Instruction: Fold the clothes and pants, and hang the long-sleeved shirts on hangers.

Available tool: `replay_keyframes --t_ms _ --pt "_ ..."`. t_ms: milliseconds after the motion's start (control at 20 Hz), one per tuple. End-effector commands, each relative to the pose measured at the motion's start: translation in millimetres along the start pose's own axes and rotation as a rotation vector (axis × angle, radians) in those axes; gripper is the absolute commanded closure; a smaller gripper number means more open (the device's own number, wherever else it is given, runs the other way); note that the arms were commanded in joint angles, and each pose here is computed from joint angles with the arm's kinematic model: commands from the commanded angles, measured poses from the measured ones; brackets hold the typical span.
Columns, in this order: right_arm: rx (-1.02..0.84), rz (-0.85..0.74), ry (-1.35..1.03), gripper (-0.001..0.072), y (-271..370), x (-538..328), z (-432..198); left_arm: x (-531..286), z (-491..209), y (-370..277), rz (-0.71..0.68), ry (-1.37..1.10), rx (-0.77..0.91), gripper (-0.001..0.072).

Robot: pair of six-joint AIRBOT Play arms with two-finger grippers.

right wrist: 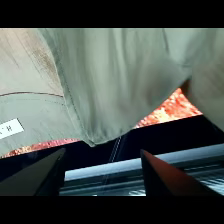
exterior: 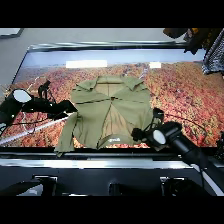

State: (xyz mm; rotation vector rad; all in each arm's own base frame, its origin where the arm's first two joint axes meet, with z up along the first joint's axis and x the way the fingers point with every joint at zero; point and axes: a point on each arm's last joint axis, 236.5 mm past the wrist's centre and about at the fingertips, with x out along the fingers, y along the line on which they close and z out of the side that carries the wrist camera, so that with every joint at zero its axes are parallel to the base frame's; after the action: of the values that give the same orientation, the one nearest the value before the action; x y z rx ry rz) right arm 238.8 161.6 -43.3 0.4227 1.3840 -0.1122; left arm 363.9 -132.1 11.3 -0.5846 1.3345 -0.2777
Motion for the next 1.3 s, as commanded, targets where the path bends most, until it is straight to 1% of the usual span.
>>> replay_keyframes --t_ms 0,100,200,300,350,450,500,600,650,750,850,1100,1250 --pt "0.028 -0.021 -0.01 0.0185 8 30 -10 2 1 -2 0.001 -0.012 0.007 0.0021" --pt "0.029 -0.059 -0.003 0.0186 2 41 -9 2 2 -2 0.001 -0.016 0.007 0.0021" --pt "0.027 -0.053 -0.008 0.0193 5 50 -7 2 2 -2 0.001 -0.015 0.007 0.0021" --pt "0.042 -0.069 -0.019 0.0281 3 56 -3 2 2 -2 0.001 -0.015 0.008 0.0021" --pt "0.05 -0.078 -0.028 0.0392 1 57 -1 2 2 -2 0.001 -0.015 0.007 0.0021" --pt "0.039 -0.112 -0.048 0.0638 -6 51 4 2 -2 -1 0.002 0.0 0.007 0.0021" --pt "0.019 -0.153 -0.06 0.068 -14 44 8 2 -7 0 0.009 0.023 0.01 0.002" --pt "-0.024 -0.259 -0.114 0.0681 -35 18 24 3 -27 11 0.071 0.101 0.049 0.0021" --pt "-0.048 -0.279 -0.147 0.0681 -39 4 32 5 -37 17 0.118 0.139 0.086 0.0021" --pt "-0.094 -0.252 -0.178 0.0681 -35 -17 38 12 -58 12 0.176 0.196 0.114 0.002" --pt "-0.087 -0.232 -0.177 0.0681 -35 -27 34 27 -79 -9 0.195 0.224 0.137 0.002" --pt "-0.07 -0.197 -0.154 0.068 -29 -27 27 66 -124 -56 0.238 0.22 0.152 0.0021" --pt "-0.067 -0.192 -0.148 0.068 -28 -27 25 89 -158 -65 0.267 0.281 0.168 0.0021"
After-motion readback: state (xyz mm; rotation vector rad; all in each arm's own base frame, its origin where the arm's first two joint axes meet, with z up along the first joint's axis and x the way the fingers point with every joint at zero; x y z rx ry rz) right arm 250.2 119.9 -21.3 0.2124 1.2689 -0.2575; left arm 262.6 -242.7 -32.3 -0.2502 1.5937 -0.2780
